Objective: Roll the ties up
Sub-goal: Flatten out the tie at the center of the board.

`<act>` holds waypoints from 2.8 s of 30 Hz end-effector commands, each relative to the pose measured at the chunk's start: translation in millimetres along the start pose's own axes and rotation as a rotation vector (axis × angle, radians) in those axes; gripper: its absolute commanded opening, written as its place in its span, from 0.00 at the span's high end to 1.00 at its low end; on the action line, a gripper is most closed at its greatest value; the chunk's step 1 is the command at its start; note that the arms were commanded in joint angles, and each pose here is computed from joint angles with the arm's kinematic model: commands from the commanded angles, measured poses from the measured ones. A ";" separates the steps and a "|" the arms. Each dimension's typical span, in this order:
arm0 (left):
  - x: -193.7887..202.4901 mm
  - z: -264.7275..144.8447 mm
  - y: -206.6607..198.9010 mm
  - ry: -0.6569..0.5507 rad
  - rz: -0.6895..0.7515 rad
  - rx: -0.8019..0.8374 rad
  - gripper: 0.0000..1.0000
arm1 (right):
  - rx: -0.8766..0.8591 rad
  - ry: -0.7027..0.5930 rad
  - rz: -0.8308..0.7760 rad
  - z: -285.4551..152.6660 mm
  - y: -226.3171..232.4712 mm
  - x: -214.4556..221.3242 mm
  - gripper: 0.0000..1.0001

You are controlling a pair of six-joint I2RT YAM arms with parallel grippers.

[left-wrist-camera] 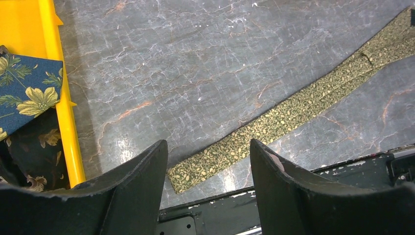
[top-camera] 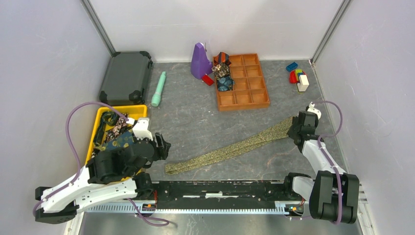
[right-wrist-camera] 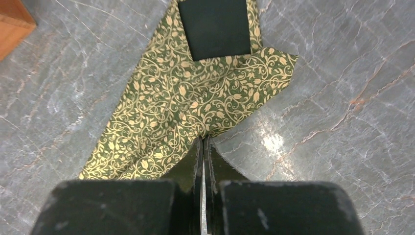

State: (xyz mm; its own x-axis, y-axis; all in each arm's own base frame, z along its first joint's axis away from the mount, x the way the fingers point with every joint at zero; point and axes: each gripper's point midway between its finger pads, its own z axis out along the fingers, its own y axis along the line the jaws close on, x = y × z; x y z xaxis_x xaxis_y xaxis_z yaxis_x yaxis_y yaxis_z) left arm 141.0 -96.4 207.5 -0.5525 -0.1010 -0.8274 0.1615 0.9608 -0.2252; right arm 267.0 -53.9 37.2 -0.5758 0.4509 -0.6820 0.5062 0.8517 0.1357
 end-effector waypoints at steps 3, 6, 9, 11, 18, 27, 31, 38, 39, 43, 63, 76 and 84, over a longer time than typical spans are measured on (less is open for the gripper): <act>-6.2 -3.3 4.5 -0.039 -0.017 0.005 0.32 | -0.068 -0.100 -0.037 -11.5 18.5 -42.3 1.00; -5.7 -2.6 4.2 -0.036 -0.014 0.002 0.32 | -0.107 -0.117 -0.046 -10.8 27.2 -49.2 1.00; -5.2 -1.7 3.9 -0.031 -0.009 -0.004 0.32 | -0.142 -0.112 -0.053 -7.9 35.0 -50.8 1.00; -4.9 -1.9 3.9 -0.030 -0.011 -0.003 0.32 | -0.164 -0.101 -0.056 -5.4 40.0 -49.3 1.00; -6.1 -3.9 5.1 -0.039 -0.022 0.006 0.32 | -0.195 -0.055 -0.092 3.9 50.1 -33.1 1.00; -6.0 -3.9 4.9 -0.038 -0.022 0.007 0.32 | -0.156 -0.012 -0.119 18.2 42.1 -17.0 1.00; -6.1 -4.1 5.1 -0.039 -0.022 0.007 0.32 | -0.082 0.004 -0.114 20.8 29.4 -14.6 1.00; -6.1 -3.8 5.0 -0.039 -0.022 0.006 0.32 | -0.096 0.002 -0.119 22.3 32.5 -15.9 0.92; -6.3 -3.9 5.3 -0.040 -0.024 0.006 0.32 | -0.100 0.005 -0.120 22.9 33.5 -15.7 0.88; -6.0 -4.1 5.8 -0.040 -0.026 0.004 0.32 | -0.116 0.002 -0.129 22.9 37.0 -18.7 0.65; -5.8 -3.4 8.4 -0.041 -0.028 -0.013 0.33 | -0.175 0.028 -0.109 13.5 51.6 -2.2 0.42; -5.6 -2.9 8.9 -0.041 -0.027 -0.018 0.33 | -0.041 0.096 -0.123 39.3 30.7 8.4 0.41; -5.9 -2.9 10.0 -0.043 -0.030 -0.023 0.33 | -0.013 0.103 -0.108 63.2 36.2 -11.0 0.40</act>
State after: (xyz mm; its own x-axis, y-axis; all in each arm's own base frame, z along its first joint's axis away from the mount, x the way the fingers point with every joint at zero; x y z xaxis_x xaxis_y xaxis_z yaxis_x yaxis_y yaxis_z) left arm 139.2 -88.6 208.7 -0.5427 -0.1125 -0.8324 0.1567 0.9600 -0.2319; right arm 332.5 -38.2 19.3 -0.6516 0.3650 -0.6650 0.3963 0.9113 0.1119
